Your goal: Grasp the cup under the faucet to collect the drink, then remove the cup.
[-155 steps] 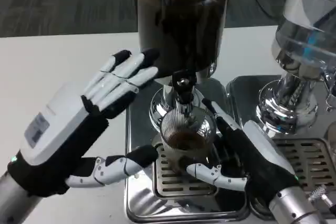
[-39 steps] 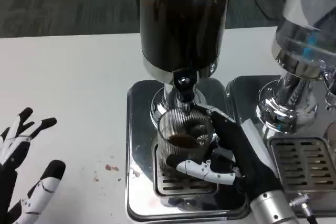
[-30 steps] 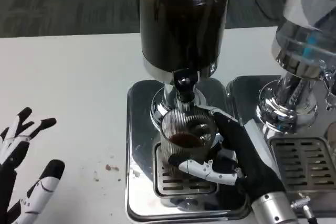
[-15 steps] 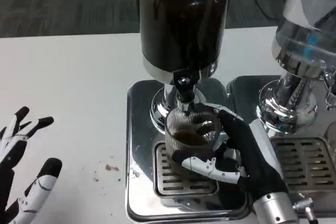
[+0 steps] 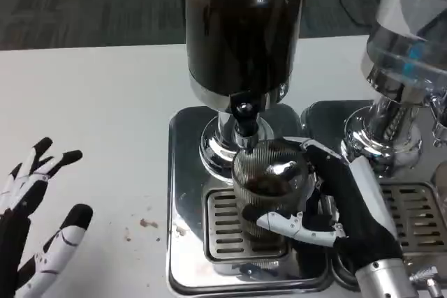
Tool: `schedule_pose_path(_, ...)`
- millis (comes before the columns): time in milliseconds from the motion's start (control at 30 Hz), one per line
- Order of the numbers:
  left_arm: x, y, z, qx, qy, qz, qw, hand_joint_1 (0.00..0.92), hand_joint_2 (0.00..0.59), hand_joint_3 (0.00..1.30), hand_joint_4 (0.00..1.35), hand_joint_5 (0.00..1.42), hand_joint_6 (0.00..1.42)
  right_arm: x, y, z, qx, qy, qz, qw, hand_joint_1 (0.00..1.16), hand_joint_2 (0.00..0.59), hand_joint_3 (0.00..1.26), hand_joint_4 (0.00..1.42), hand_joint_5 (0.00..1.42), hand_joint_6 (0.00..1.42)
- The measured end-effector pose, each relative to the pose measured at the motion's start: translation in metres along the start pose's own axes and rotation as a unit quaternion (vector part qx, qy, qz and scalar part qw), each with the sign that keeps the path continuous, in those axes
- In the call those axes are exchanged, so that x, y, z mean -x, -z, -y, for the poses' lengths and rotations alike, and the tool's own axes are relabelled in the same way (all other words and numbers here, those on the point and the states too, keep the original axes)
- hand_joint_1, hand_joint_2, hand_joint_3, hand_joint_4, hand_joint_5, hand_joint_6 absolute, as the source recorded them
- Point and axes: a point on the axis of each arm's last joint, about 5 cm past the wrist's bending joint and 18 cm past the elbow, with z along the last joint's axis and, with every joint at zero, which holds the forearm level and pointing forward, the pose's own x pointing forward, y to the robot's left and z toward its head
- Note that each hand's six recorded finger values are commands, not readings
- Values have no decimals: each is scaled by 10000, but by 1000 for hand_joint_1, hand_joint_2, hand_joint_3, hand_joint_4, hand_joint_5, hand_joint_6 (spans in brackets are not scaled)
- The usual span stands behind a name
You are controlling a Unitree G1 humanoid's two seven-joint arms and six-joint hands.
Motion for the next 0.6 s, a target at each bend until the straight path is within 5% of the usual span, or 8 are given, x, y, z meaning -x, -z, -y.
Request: schedule_pose_path(600,-104,41,-43,-419,689,94,9967,0,190,142,0,19,0,190,-29,129,206,-45,17,9998,934,149,489,593,869,1209)
